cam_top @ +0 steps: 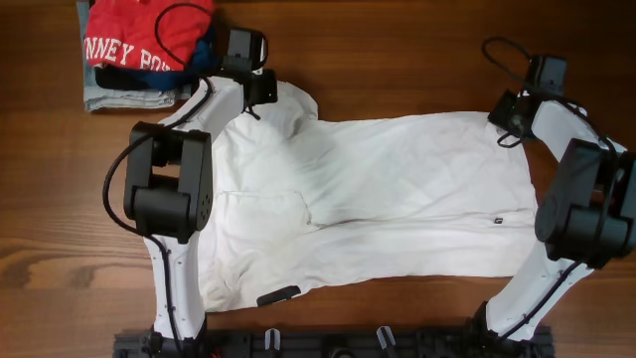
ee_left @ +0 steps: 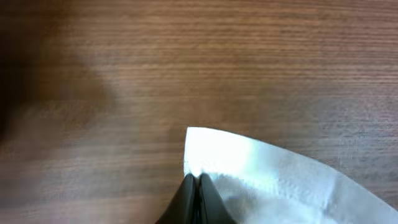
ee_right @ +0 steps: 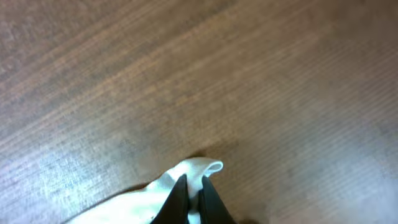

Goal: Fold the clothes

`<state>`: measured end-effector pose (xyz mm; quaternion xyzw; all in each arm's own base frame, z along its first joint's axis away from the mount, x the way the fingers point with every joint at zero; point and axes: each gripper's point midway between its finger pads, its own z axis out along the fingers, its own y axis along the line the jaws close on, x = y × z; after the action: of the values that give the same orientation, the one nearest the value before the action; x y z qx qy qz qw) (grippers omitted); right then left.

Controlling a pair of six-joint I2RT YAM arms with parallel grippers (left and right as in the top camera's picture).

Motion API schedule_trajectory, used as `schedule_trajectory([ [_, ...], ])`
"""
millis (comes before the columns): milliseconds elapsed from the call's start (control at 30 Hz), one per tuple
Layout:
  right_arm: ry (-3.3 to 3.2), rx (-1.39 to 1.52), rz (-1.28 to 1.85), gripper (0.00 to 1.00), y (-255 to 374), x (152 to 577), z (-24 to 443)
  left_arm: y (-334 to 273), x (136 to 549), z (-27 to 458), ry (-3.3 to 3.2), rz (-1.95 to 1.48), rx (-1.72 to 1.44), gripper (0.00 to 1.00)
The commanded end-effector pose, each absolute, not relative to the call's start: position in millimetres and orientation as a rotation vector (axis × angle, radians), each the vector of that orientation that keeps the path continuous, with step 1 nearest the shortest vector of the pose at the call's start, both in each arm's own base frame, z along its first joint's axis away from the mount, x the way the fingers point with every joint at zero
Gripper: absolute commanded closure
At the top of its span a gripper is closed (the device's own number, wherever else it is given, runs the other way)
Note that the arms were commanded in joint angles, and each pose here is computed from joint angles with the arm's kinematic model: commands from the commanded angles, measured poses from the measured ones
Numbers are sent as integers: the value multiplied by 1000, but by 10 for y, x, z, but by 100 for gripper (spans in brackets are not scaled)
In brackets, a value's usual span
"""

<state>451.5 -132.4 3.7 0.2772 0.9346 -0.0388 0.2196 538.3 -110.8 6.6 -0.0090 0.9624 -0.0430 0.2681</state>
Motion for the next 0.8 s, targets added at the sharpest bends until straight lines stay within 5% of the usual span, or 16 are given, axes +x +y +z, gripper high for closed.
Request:
schedule_trajectory([
  [0, 2481, 818, -109, 96, -1387, 4555, 525, -953, 5342, 702, 2526, -92, -247, 96],
  [167, 2477, 906, -87, 96, -1336, 4376, 751, -867, 4929, 1095, 2601, -74, -300, 96],
  [400, 2566, 1098, -93, 96, -1344, 3995, 617, -405, 4312, 942, 2771, 151, -633, 96],
  [533, 2563, 1136, 38, 96, -1395, 3972, 611, -295, 4402, 933, 2790, 2, -617, 93],
  [600, 2563, 1131, 82, 96, -1356, 3995, 616, -637, 4655, 1022, 2758, -308, -286, 37],
  [633, 2561, 1129, 88, 96, -1350, 4003, 618, -683, 4763, 1063, 2714, -331, -216, 27],
  [767, 2546, 1121, 93, 96, -1359, 4043, 633, -820, 4991, 981, 2645, -322, -68, 16],
])
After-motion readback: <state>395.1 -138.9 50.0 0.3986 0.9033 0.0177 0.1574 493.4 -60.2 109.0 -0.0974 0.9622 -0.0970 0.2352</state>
